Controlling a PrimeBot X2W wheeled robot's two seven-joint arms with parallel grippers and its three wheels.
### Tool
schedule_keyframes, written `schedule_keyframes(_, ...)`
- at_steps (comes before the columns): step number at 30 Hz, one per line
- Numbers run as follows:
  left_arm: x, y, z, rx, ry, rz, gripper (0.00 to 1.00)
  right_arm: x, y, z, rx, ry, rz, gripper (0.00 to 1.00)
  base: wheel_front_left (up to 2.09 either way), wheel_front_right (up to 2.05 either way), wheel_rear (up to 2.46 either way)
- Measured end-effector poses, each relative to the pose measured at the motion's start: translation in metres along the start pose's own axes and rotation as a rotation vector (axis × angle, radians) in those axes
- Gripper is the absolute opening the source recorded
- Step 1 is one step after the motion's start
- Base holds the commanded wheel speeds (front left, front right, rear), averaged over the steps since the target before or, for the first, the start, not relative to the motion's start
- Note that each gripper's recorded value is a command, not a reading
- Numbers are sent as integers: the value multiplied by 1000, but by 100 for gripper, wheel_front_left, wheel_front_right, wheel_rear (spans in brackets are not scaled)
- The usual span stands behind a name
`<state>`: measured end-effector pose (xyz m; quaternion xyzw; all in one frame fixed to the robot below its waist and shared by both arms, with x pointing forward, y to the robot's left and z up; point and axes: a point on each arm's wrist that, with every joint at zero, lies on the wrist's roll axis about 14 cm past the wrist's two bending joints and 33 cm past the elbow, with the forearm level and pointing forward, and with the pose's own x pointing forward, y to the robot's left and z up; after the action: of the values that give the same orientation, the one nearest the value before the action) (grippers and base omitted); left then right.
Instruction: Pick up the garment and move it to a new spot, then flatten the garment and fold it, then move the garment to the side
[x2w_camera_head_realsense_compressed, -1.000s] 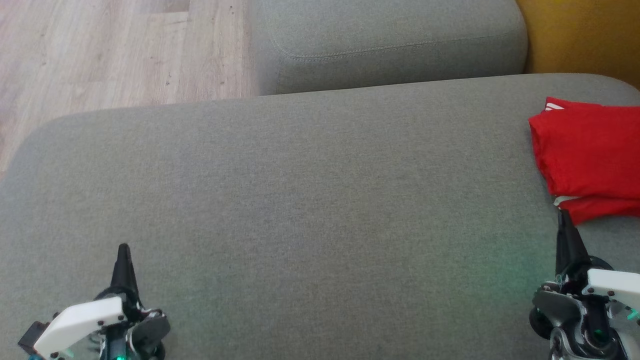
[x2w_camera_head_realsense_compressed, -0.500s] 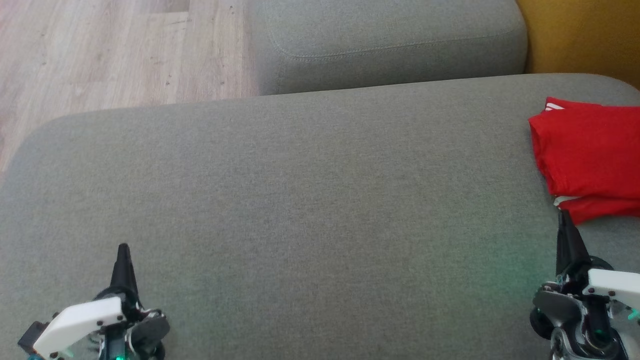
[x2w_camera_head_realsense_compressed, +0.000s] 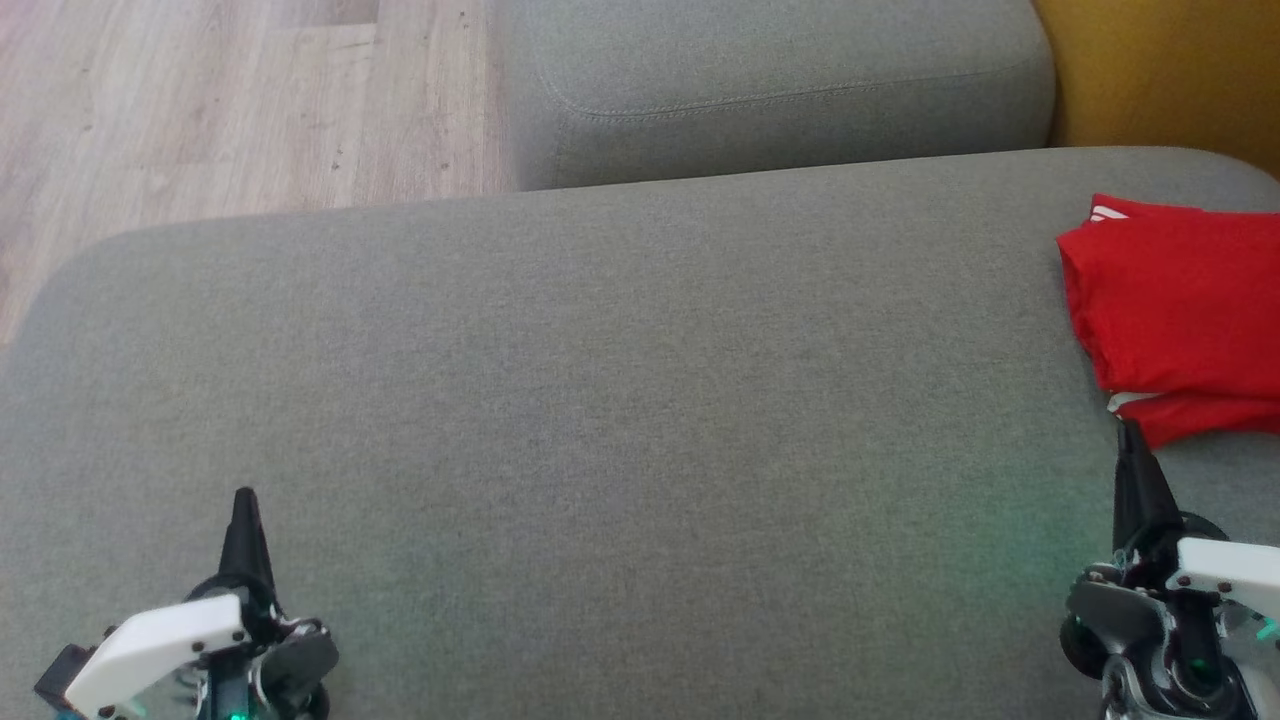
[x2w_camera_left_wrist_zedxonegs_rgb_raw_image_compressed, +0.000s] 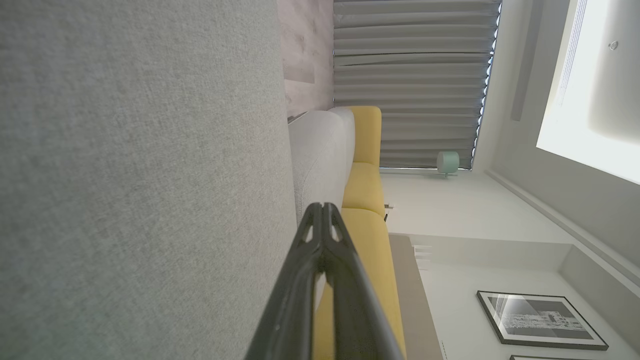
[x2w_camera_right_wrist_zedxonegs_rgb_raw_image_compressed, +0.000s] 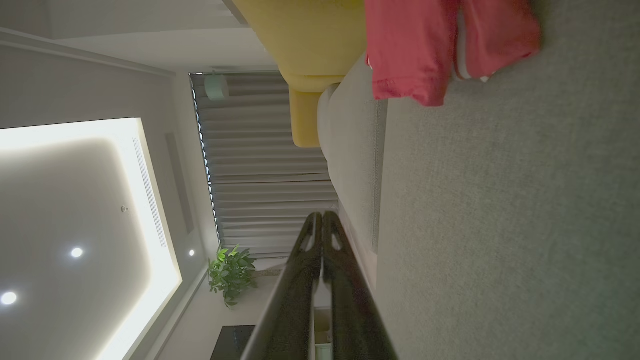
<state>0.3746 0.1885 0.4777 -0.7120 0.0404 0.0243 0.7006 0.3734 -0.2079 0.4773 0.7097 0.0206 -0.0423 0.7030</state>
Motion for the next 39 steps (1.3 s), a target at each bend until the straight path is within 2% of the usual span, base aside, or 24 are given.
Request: schedule_keyframes(39, 0, 0, 1, -1, -1, 0, 0, 0, 0, 0, 7, 1, 0, 0, 0, 0, 0)
